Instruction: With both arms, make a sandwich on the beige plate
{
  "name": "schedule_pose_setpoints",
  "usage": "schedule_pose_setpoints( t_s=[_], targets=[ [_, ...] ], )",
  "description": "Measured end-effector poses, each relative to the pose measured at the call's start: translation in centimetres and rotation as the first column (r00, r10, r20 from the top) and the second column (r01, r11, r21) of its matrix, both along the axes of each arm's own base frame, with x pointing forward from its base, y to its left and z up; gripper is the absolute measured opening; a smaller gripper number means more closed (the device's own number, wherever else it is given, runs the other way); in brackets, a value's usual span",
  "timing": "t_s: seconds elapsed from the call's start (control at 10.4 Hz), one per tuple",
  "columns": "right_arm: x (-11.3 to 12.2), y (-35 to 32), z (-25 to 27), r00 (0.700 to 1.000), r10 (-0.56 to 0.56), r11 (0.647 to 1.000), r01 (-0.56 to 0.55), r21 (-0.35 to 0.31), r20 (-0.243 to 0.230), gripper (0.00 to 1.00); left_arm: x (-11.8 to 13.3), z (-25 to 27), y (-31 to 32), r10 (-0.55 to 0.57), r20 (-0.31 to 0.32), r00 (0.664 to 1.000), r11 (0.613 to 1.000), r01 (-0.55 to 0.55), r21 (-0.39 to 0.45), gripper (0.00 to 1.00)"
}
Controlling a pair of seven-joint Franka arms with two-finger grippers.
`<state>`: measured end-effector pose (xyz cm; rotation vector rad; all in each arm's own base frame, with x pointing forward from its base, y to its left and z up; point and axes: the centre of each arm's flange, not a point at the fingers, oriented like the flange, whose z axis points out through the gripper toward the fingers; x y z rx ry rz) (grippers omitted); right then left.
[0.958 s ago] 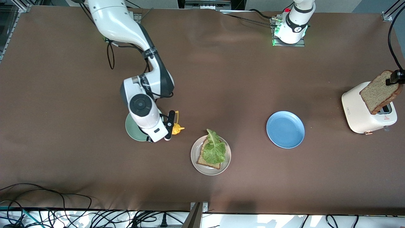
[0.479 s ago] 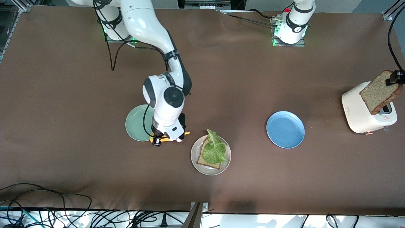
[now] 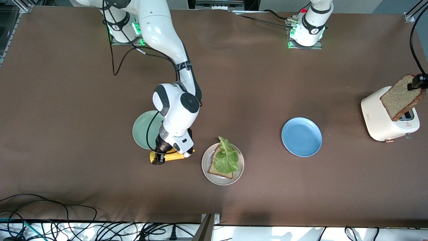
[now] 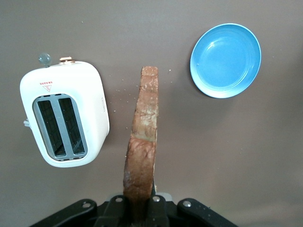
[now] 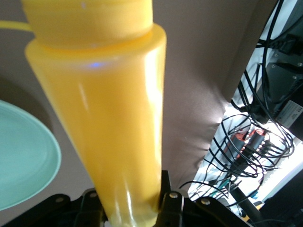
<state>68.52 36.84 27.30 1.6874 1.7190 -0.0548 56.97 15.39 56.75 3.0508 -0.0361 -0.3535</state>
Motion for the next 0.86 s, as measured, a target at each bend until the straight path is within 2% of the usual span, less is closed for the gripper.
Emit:
schedule_pose_setpoints(
  t_s=[0.19, 0.38, 0.86],
  targets=[
    [0.6, -0.4, -1.1, 0.999, 0.013, 0.999, -0.012, -0.03, 0.036, 0.38, 0.0, 0.0, 0.0, 0.0, 0.0, 1.0, 1.0, 0.0, 0.0, 0.09],
    [0.0, 1.0, -1.8, 0.999, 0.031, 0.999, -0.029, -0.038, 0.041, 0.38, 0.0, 0.0, 0.0, 0.0, 0.0, 1.0, 1.0, 0.0, 0.0, 0.09],
    [-6.0, 9.0, -7.4, 0.994, 0.012, 1.0, -0.01, -0.014, 0.105, 0.38, 0.0, 0.0, 0.0, 0.0, 0.0, 1.0, 1.0, 0.0, 0.0, 0.09]
  ],
)
